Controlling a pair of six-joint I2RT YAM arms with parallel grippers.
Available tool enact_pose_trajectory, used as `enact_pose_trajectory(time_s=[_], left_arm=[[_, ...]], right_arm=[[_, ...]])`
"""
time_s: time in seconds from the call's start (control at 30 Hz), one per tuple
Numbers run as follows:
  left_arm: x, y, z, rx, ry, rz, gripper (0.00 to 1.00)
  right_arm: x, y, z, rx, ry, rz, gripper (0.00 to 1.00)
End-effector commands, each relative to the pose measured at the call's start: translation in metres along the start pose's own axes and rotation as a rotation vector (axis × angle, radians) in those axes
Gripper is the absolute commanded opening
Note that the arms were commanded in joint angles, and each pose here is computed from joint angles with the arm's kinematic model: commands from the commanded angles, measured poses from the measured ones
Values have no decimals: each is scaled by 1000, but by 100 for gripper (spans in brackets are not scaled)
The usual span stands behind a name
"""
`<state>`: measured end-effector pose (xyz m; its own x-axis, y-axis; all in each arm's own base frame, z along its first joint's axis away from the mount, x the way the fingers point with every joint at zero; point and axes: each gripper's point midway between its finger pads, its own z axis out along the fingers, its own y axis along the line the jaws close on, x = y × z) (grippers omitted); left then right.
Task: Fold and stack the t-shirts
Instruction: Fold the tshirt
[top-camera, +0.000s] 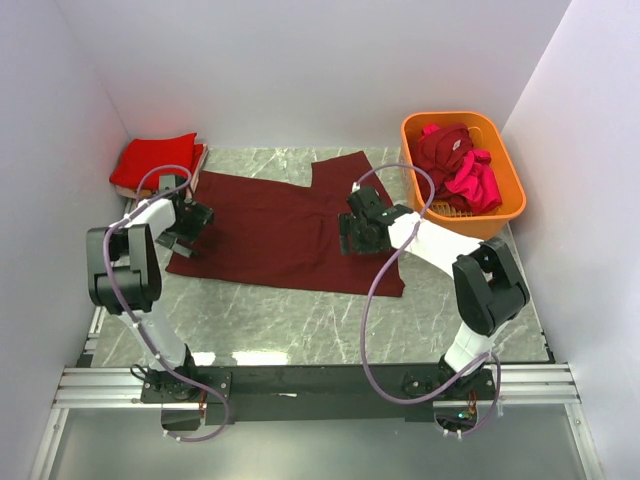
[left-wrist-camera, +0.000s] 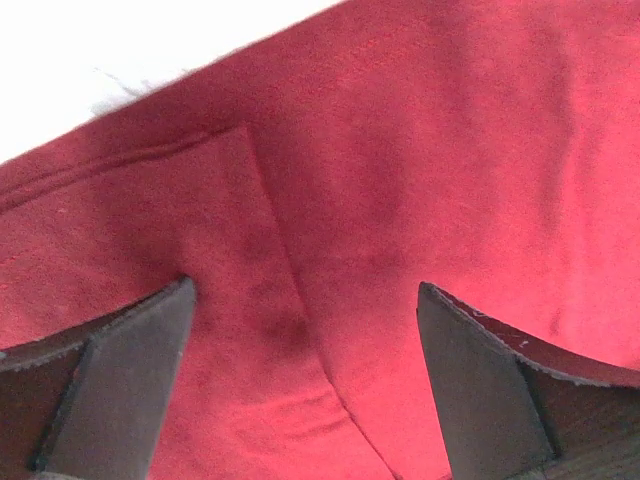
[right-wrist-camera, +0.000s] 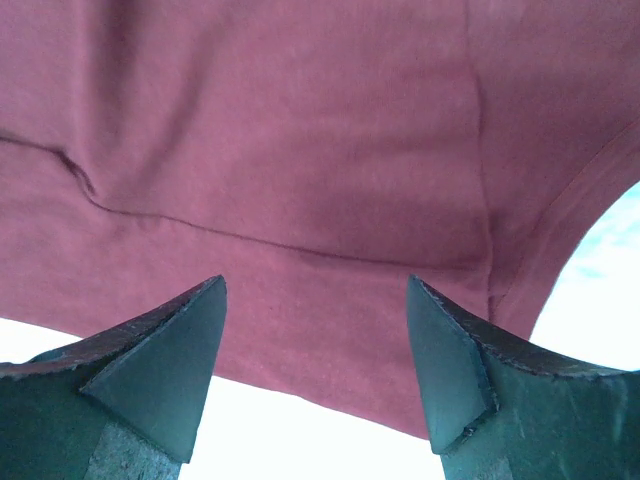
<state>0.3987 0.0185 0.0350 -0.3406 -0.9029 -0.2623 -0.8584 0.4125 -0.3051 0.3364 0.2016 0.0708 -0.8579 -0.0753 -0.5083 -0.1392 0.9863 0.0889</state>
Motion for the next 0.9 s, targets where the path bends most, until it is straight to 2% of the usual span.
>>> enact_pose_trajectory(time_s=[0.0, 0.17, 0.3, 0.47, 0.5, 0.57, 0.6, 0.7, 0.77, 0.87], left_arm=[[-5, -6, -2, 38, -20, 17, 99], [6, 19, 4, -12, -14, 27, 99], [29, 54, 7, -64, 27, 29, 100], [42, 96, -10, -124, -10, -14, 99], [53, 116, -11, -166, 5, -34, 99], [54, 125, -22, -157, -18, -52, 99], [60, 144, -25, -205, -19, -63, 99], [61, 165, -40, -231, -60, -83, 99], [64, 173, -52, -223, -68, -88, 100], [67, 173, -63, -185, -69, -90, 99]], right_arm=[[10, 1, 12, -15, 21, 49, 79], [43, -10, 22, 17, 92, 54, 79], [74, -24, 15, 46, 147, 63, 79], [130, -43, -3, 69, 225, 138, 79], [135, -43, -9, 53, 220, 156, 79], [161, -45, -16, 43, 277, 201, 79], [163, -44, -21, 30, 263, 220, 79], [182, -51, -34, 41, 272, 279, 79], [195, -55, -42, 42, 288, 290, 79], [187, -41, -58, -59, 238, 295, 79]])
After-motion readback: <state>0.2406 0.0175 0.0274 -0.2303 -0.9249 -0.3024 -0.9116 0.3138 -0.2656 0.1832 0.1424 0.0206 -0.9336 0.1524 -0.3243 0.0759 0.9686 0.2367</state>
